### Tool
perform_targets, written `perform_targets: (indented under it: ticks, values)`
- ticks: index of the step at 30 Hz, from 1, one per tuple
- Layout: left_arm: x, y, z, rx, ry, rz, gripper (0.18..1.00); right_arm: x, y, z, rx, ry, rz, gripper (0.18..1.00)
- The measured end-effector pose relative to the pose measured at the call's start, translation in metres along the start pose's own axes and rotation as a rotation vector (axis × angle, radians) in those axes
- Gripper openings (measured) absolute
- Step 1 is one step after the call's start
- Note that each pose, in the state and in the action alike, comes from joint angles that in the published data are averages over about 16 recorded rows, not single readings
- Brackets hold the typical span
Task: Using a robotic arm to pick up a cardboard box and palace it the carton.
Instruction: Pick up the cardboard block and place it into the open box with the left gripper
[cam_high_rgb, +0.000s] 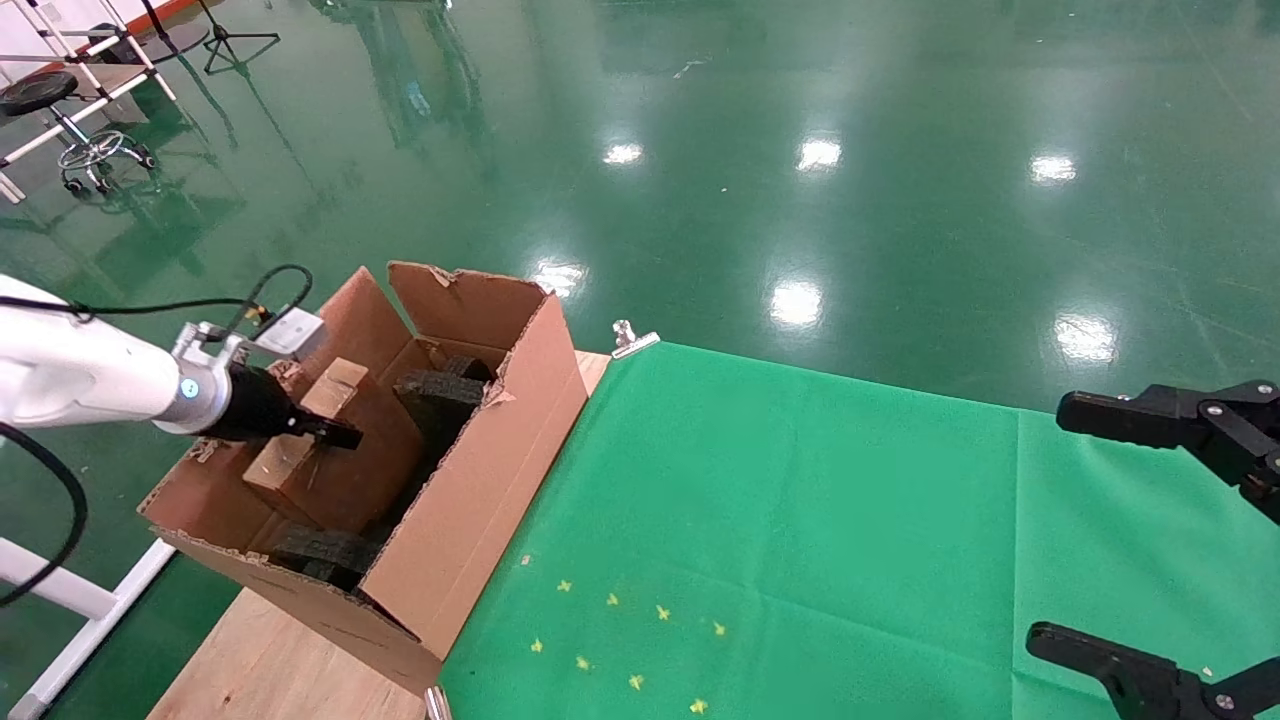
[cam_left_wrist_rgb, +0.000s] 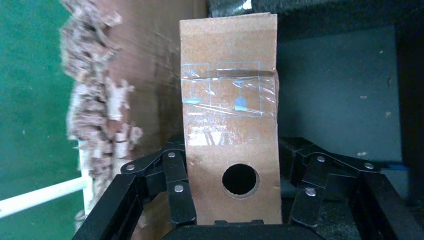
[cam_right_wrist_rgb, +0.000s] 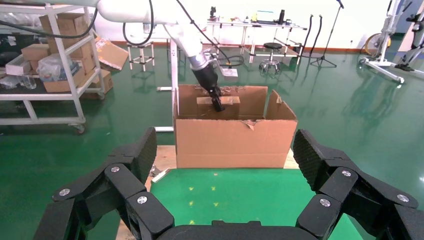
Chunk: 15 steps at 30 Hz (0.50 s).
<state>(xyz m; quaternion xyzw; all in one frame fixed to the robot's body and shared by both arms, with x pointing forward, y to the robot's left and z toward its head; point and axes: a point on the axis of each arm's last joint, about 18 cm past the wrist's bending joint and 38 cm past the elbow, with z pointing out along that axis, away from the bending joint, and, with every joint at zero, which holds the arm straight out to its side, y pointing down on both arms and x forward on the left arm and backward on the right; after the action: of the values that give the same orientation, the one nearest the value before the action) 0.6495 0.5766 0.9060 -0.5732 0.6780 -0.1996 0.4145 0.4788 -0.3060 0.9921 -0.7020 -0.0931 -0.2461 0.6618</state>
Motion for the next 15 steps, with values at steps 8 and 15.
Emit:
perform_targets:
  ticks: [8, 15]
  values:
    - [0.008, 0.005, 0.011, -0.004, -0.009, 0.005, 0.336, 0.0, 0.0, 0.0, 0.0, 0.0, 0.0, 1.001]
    - [0.01, 0.005, 0.014, -0.001, -0.01, 0.004, 0.348, 0.0, 0.0, 0.0, 0.0, 0.001, 0.0, 1.001]
